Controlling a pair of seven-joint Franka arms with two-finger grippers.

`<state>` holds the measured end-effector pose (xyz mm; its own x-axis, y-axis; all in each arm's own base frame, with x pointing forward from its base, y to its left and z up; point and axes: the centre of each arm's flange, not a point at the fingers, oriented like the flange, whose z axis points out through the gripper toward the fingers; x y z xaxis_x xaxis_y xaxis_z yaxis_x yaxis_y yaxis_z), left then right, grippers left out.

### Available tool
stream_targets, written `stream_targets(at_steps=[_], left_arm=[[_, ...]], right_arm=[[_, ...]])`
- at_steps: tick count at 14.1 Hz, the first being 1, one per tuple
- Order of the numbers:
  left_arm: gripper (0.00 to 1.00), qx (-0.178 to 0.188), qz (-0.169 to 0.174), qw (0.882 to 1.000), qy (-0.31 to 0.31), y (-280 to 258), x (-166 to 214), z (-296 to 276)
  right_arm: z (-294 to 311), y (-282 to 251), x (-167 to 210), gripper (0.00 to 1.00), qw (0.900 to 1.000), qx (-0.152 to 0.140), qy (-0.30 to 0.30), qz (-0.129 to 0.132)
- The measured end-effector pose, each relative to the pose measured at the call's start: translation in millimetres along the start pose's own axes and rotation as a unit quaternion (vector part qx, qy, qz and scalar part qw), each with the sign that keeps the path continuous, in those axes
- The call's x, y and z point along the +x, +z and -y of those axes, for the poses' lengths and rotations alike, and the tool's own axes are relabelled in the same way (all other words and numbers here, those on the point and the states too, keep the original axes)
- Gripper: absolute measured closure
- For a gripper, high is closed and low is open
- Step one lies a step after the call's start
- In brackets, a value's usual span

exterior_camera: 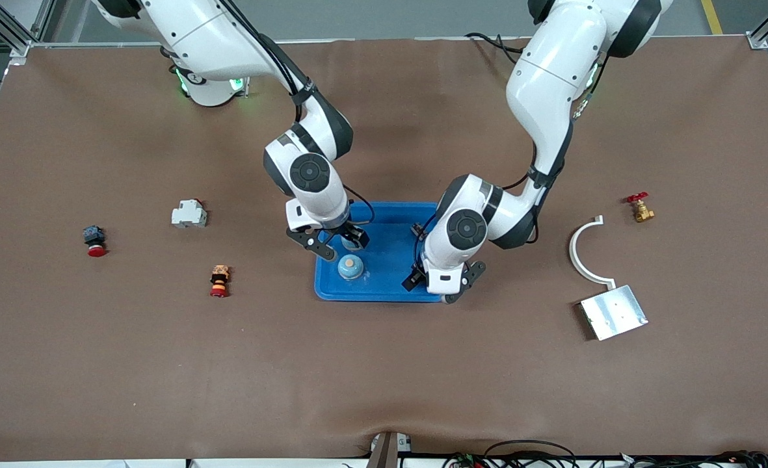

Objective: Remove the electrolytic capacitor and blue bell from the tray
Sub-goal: 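Grasp the capacitor with the left gripper while the right gripper grasps the bell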

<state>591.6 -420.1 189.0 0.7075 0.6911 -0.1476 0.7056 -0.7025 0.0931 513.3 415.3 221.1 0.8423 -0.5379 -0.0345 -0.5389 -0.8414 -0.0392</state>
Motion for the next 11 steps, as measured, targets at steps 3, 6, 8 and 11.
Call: stream_targets(at_steps=[3,6,8,11], left_arm=[[0.00,0.001,0.000,1.000,0.001,3.0,-1.6,0.1],[0.00,0.005,0.001,1.000,0.000,10.7,-0.6,2.4],[0.00,0.007,0.001,1.000,0.000,14.1,0.0,3.3],[0.00,0.009,0.001,1.000,-0.001,17.9,1.1,4.6]], right_arm=[[4.5,19.8,-11.1,0.00,1.000,0.003,0.003,-0.009],[6.4,26.1,-11.3,0.00,1.000,0.002,0.004,-0.011],[7.0,25.1,-9.5,0.00,1.000,0.003,0.003,-0.013],[6.7,25.8,-9.2,0.00,1.000,0.002,0.002,-0.014]])
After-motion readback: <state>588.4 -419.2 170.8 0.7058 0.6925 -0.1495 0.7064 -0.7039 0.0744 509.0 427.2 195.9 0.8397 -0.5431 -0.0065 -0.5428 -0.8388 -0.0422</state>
